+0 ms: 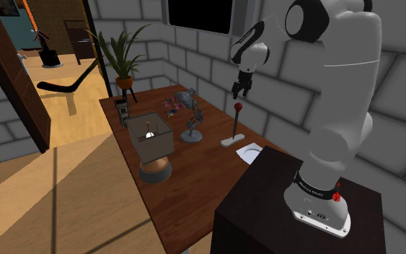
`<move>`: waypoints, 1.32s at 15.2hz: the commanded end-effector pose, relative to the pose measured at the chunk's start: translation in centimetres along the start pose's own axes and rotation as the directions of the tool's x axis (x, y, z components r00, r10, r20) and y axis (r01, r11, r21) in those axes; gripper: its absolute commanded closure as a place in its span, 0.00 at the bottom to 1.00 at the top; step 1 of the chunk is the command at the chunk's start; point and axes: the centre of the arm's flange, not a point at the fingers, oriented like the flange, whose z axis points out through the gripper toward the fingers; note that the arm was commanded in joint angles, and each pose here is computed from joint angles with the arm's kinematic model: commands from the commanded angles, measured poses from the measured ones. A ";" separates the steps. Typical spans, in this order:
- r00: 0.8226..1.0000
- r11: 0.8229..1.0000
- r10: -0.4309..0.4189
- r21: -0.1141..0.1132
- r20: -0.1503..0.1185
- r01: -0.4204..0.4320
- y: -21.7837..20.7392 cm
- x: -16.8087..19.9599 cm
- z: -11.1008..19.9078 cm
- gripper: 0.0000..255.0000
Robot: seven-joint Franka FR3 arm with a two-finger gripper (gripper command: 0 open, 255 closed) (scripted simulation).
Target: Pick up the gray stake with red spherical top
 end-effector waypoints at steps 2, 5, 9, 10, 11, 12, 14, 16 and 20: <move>1.000 1.000 0.016 0.000 0.000 -0.016 3.0 1.7 2.4 0.00; 0.999 0.999 0.033 0.000 0.000 -0.033 6.0 3.3 4.4 0.00; 0.999 0.999 0.038 0.000 0.000 -0.038 6.9 3.7 6.6 0.00; 0.999 0.999 0.038 0.000 0.000 -0.038 7.0 3.6 7.1 0.00; 0.999 0.999 0.038 0.000 0.000 -0.038 7.0 3.6 7.6 0.00; 0.999 0.999 0.038 0.000 0.000 -0.038 7.0 3.6 8.2 0.00; 0.999 0.999 0.038 0.000 0.000 -0.038 7.1 3.5 9.0 0.00; 0.999 0.999 0.038 0.001 0.000 -0.038 7.1 3.5 9.0 1.00; 0.999 0.999 0.038 0.001 0.000 -0.038 7.1 3.4 9.1 1.00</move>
